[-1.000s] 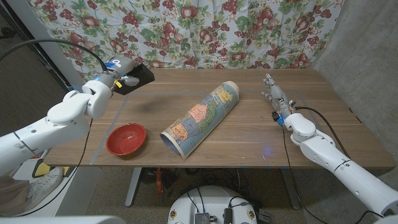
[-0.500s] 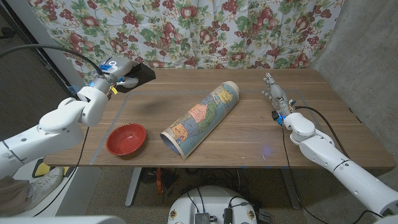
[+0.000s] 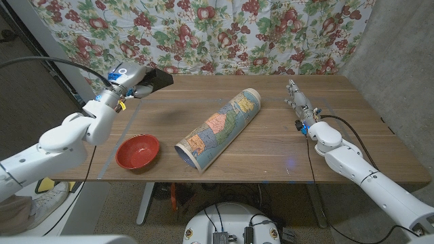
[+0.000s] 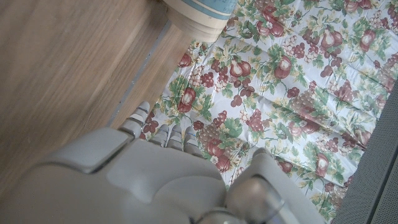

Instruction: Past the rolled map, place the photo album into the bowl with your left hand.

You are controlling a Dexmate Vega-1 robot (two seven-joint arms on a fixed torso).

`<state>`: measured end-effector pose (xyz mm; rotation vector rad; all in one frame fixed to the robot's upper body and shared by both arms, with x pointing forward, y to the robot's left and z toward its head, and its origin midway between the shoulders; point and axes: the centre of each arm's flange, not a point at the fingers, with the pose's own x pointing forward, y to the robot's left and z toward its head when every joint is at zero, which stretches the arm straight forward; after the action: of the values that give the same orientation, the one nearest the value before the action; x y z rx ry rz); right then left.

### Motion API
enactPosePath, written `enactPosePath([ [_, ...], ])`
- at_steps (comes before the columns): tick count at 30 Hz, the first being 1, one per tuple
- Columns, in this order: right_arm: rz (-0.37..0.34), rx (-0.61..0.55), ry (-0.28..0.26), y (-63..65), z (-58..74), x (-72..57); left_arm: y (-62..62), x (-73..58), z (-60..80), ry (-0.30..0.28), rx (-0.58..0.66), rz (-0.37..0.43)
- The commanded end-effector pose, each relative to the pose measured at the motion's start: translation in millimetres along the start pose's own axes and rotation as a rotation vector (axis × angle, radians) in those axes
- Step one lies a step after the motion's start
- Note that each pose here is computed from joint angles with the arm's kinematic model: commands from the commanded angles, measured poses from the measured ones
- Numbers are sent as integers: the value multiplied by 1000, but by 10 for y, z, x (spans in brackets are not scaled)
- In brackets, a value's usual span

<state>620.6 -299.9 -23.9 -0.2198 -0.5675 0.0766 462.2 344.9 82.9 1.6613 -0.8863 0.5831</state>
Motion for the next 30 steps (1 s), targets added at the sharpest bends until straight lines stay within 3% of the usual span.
enactPosePath([
  [1,-3,1,-10,-97,14,-9,14,-203,102,-53,17,106],
  [12,-17,7,-18,-184,14,-33,9,-315,162,-92,52,150],
  [30,-25,1,-26,-224,44,46,-40,-536,153,-67,51,191],
])
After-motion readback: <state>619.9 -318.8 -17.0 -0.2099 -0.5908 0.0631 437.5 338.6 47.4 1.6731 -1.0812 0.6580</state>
